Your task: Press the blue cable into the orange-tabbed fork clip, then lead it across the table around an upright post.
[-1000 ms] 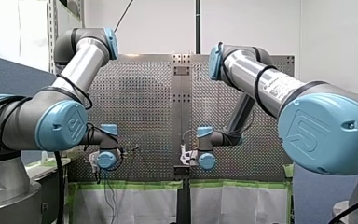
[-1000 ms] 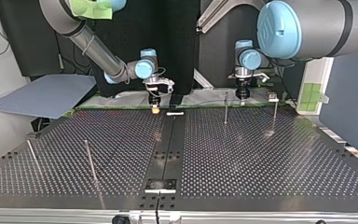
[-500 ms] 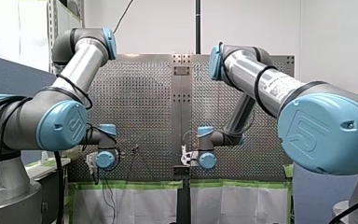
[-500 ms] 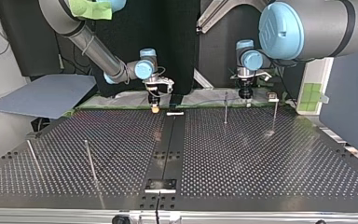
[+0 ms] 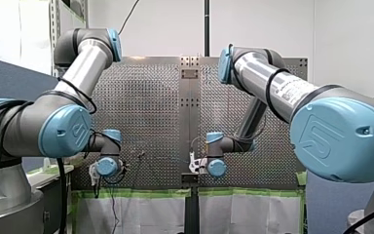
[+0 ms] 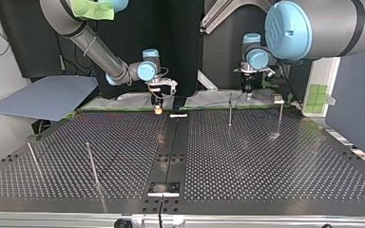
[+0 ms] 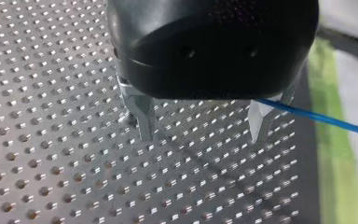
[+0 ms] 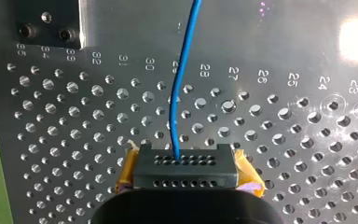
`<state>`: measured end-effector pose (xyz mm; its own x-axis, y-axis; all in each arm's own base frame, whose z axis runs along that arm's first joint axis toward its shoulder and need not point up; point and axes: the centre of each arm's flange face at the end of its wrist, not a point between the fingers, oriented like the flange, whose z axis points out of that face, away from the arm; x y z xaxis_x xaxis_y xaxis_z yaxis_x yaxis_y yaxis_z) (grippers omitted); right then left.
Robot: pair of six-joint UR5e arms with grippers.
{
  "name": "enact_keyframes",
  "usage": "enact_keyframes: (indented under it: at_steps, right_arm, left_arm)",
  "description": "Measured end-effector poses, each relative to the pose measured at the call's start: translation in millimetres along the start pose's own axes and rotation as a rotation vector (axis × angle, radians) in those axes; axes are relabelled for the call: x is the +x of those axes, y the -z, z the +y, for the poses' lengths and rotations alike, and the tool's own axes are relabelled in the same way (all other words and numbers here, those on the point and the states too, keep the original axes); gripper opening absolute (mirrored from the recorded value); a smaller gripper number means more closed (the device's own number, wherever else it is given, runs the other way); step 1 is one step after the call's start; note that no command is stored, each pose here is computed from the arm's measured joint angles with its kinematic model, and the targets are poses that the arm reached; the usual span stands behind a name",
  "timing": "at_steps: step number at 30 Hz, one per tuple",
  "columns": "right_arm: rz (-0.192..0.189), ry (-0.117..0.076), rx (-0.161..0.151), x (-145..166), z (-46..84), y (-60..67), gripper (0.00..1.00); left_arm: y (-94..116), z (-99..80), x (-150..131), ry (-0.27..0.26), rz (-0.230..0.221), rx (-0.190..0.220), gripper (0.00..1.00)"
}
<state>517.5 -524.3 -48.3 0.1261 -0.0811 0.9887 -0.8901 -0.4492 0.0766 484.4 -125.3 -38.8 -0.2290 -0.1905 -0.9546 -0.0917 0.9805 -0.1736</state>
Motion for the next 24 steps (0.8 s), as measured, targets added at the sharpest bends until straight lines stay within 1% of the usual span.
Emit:
enact_keyframes:
  at_steps: [5,11,14,16,18,24]
  right_arm:
    - [-0.003,0.000,-0.001,-0.4,2.1,-0.4,0.00]
    - [-0.003,-0.001,-0.002,-0.5,2.8,-0.6,0.00]
    - [-0.005,-0.001,-0.001,-0.7,3.2,-0.6,0.00]
    - [-0.007,-0.001,0.000,-0.9,3.4,-0.6,0.00]
    - [-0.008,-0.001,0.001,-0.9,3.4,-0.5,0.00]
    - [-0.008,-0.001,0.001,-1.0,3.6,-0.5,0.00]
  left_arm:
    - [19.9,-1.6,-1.2,-0.012,0.051,0.009,1.00]
    - [48.0,-13.1,-4.5,-0.032,0.108,0.053,1.00]
    - [60.8,-17.9,-7.2,-0.037,0.122,0.069,1.00]
    - [67.8,-20.8,-9.4,-0.039,0.123,0.082,1.00]
    - [72.9,-24.4,-13.0,-0.040,0.114,0.098,1.00]
    - [74.0,-32.0,-19.5,-0.041,0.070,0.135,1.00]
